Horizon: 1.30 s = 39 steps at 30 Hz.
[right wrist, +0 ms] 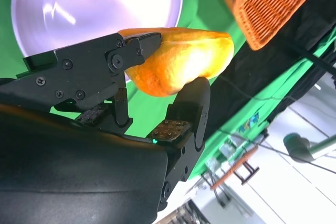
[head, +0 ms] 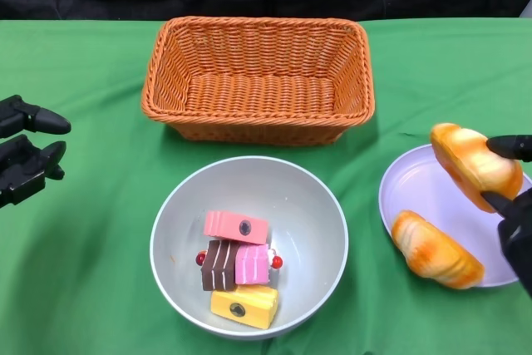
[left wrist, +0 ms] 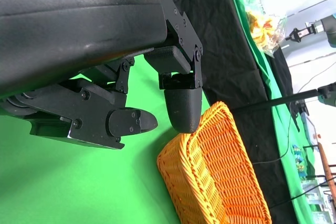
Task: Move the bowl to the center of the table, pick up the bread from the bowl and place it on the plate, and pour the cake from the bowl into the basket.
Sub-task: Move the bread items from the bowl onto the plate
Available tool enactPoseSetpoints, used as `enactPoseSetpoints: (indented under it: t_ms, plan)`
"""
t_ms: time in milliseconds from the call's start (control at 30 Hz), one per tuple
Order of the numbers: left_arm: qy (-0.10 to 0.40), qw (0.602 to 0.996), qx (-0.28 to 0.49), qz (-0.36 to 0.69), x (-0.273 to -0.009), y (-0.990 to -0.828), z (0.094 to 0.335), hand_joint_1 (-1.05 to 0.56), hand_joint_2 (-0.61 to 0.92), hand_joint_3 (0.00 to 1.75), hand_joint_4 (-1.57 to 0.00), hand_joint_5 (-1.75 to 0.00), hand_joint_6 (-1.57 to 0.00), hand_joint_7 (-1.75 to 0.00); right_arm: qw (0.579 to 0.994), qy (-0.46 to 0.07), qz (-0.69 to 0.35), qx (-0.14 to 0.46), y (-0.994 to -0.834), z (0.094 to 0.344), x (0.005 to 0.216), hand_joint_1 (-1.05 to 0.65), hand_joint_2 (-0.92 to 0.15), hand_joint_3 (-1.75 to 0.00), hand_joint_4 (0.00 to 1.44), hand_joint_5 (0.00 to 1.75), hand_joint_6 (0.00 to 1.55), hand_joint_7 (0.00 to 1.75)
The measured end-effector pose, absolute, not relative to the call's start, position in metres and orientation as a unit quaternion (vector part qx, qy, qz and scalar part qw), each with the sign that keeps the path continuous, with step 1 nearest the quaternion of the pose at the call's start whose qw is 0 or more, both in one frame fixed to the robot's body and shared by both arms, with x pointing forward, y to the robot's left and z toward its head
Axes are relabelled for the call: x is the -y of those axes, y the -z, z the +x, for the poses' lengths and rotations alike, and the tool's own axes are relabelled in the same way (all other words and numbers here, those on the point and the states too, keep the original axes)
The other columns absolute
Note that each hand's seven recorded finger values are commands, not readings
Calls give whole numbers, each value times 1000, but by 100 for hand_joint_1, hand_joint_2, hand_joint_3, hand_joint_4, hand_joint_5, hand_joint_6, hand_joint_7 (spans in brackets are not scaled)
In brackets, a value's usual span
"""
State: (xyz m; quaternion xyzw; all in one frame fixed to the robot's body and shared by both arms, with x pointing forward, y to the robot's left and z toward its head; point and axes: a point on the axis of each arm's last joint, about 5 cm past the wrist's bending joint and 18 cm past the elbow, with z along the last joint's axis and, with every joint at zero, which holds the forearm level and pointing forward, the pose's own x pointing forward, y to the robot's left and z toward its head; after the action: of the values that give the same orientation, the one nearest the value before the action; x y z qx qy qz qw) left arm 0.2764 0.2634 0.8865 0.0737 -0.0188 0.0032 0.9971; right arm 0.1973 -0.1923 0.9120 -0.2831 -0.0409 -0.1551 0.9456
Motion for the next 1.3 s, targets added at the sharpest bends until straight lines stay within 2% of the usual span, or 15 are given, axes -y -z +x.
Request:
enactPoseSetpoints:
  t_ms: [167,333,467,633,933,1100,1167,1233,1267,1300]
  plan:
    - [-4,997,18,73,-264,-886,276,1,92,39,-65,-160,-66,-119,932,168,-315,66,-906,198,192,-14,-92,-2,77,158,94,54]
    - [-6,997,18,73,-263,-886,276,1,92,39,-65,-160,-66,-118,908,168,-373,87,-897,198,196,-10,-91,-1,76,155,96,51]
    - [-6,997,17,73,-263,-886,276,0,92,40,-66,-161,-66,-118,883,164,-428,101,-890,202,200,-11,-89,-1,78,146,99,44]
    - [-7,997,17,74,-263,-886,276,0,92,40,-65,-160,-66,-118,875,151,-450,95,-885,208,200,-12,-91,0,78,142,104,29]
    - [-9,997,17,73,-264,-886,276,0,92,39,-65,-160,-67,-119,878,116,-459,64,-875,225,198,-13,-90,0,79,141,110,20]
    - [-9,997,17,74,-264,-886,276,1,92,39,-65,-161,-67,-119,885,96,-452,57,-874,229,196,-15,-90,0,80,126,111,13]
    - [-9,997,17,74,-264,-886,276,1,92,40,-65,-161,-66,-119,887,81,-453,41,-874,229,195,-18,-91,-1,77,124,108,9]
    - [-9,997,17,73,-264,-886,276,0,92,40,-65,-162,-66,-119,884,66,-463,23,-875,229,194,-19,-91,0,77,113,107,6]
    - [-9,997,17,73,-264,-886,276,0,92,40,-65,-162,-66,-119,881,60,-469,19,-876,230,194,-19,-91,0,76,104,105,4]
    - [-9,997,17,73,-264,-886,276,0,92,40,-64,-162,-66,-119,878,53,-475,15,-878,230,194,-19,-91,0,81,79,101,2]
